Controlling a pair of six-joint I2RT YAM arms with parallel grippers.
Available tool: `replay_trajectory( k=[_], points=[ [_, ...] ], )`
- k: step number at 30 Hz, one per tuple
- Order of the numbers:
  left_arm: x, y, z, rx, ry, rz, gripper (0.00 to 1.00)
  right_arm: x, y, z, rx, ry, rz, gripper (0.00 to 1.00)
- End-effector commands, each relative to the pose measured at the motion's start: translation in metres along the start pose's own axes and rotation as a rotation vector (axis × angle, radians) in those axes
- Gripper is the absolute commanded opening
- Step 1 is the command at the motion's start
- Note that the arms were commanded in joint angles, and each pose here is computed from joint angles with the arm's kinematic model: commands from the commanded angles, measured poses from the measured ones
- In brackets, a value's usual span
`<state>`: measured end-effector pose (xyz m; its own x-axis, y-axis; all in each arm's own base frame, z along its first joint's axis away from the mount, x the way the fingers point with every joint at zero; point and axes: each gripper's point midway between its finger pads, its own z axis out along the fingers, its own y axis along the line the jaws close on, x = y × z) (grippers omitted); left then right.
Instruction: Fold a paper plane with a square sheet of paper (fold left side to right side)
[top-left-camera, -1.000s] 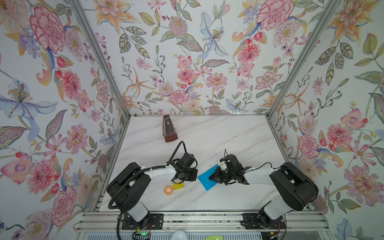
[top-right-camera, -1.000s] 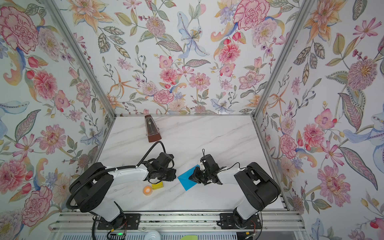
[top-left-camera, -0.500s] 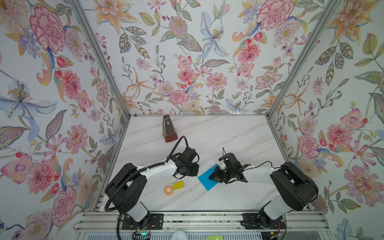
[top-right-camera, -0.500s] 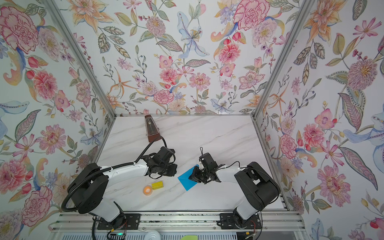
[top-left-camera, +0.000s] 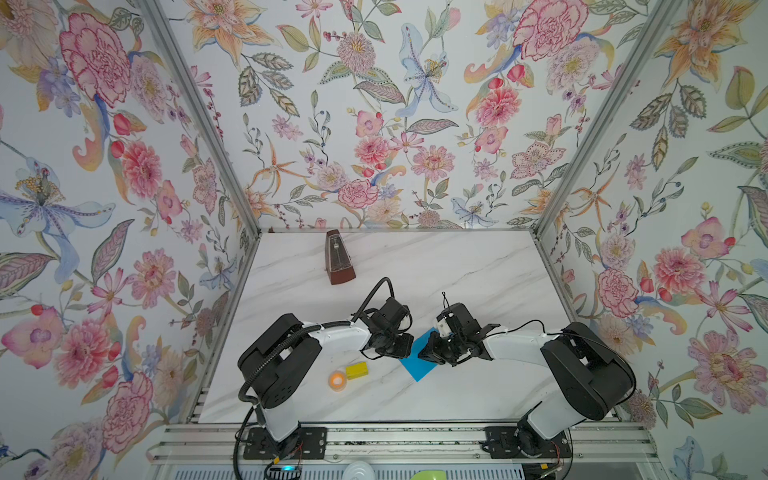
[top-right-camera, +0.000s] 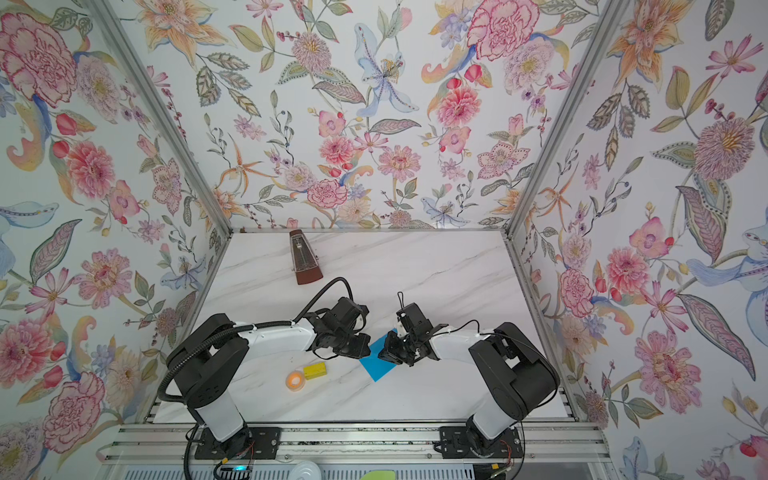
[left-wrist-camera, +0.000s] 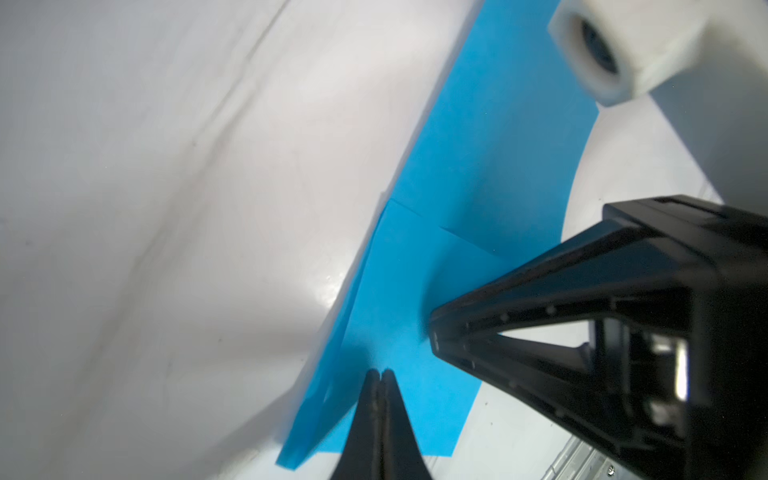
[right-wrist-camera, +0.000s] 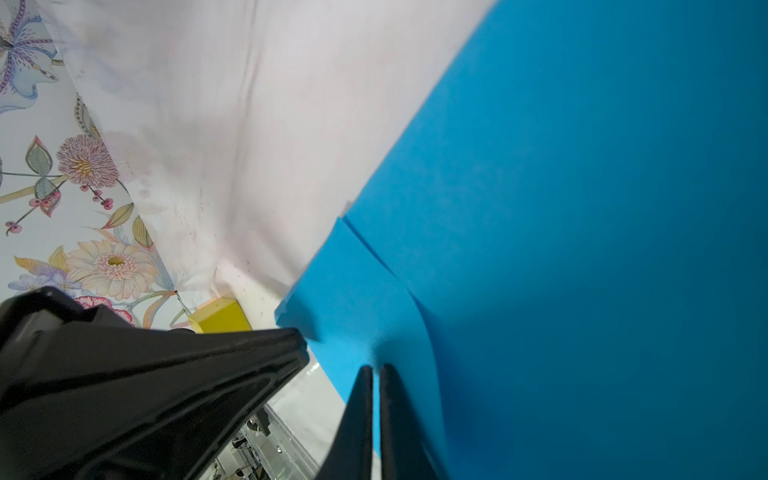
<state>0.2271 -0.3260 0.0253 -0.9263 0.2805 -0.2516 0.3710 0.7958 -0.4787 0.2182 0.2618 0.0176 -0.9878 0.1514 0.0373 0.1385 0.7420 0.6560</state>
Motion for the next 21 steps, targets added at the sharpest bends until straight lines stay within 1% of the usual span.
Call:
replay_trajectory(
  k=[1, 9, 15, 17, 21],
  points=[
    [0.020, 0.018, 0.013, -0.058, 0.066, -0.004, 0.00, 0.008, -0.024, 0.002, 0.118, 0.022, 0.021, 0.10],
    [0.036, 0.033, 0.019, -0.099, 0.106, -0.030, 0.00, 0.005, 0.006, -0.007, 0.062, 0.008, -0.029, 0.10],
    [0.040, 0.036, 0.021, -0.106, 0.118, -0.036, 0.00, 0.007, 0.006, -0.004, 0.070, 0.019, -0.033, 0.10],
    [0.040, 0.037, 0.021, -0.108, 0.120, -0.035, 0.00, 0.009, 0.001, -0.002, 0.091, 0.025, -0.030, 0.10],
    [0.042, 0.039, 0.021, -0.114, 0.125, -0.039, 0.00, 0.010, -0.026, -0.004, 0.210, 0.020, -0.003, 0.10]
  ],
)
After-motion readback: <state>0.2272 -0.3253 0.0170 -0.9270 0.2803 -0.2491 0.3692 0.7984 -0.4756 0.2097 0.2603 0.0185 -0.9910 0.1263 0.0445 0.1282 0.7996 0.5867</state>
